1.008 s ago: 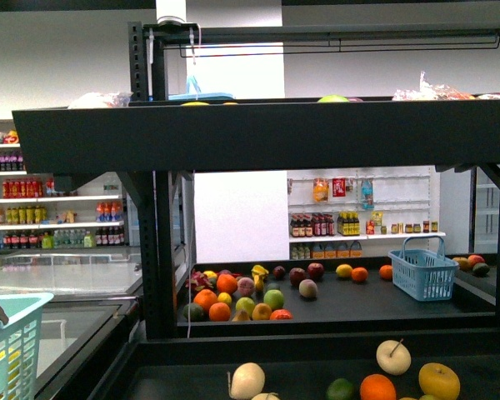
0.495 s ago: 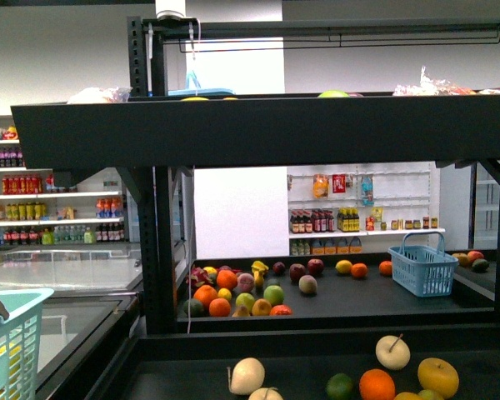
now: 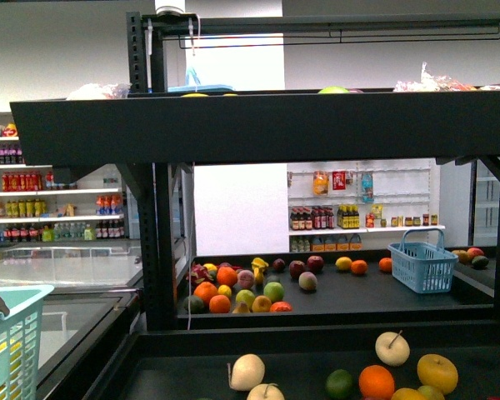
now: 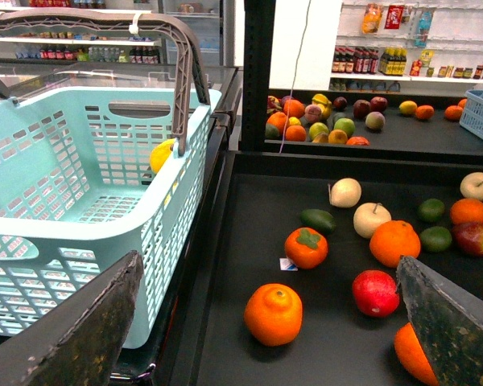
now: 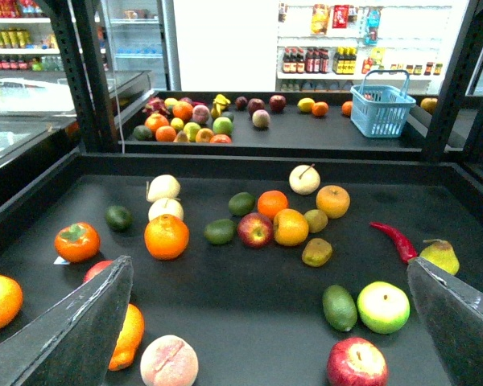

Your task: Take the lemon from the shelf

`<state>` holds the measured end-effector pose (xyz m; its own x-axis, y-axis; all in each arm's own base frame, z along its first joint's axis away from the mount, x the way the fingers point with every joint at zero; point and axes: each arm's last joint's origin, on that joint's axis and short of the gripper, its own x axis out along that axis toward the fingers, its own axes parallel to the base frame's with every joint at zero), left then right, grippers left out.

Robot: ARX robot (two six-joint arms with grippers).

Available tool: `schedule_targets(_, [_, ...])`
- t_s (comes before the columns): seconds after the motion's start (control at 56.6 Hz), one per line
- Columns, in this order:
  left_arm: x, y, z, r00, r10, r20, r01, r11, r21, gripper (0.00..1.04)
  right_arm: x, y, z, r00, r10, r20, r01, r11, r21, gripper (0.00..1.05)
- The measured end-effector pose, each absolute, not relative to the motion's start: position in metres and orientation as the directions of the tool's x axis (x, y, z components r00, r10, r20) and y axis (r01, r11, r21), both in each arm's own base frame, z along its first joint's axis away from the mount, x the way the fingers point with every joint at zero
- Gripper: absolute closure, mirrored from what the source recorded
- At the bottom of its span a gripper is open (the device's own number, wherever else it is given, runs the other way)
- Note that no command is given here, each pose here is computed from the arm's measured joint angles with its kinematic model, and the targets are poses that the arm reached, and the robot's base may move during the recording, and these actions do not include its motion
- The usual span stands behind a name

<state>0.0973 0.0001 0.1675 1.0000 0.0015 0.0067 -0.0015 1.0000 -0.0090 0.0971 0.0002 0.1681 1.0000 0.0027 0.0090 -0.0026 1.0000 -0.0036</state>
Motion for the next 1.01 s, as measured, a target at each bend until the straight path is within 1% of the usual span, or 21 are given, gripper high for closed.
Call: schedule_targets(1.008, [0.0973,0.0001,0.1676,1.000,0.002,0.007,-0.001,1.000,-0.009,0.08,0.0971,0.0002,0.1681,1.000,0.003,0.009,-0.003,1.000,-0.003,0.02])
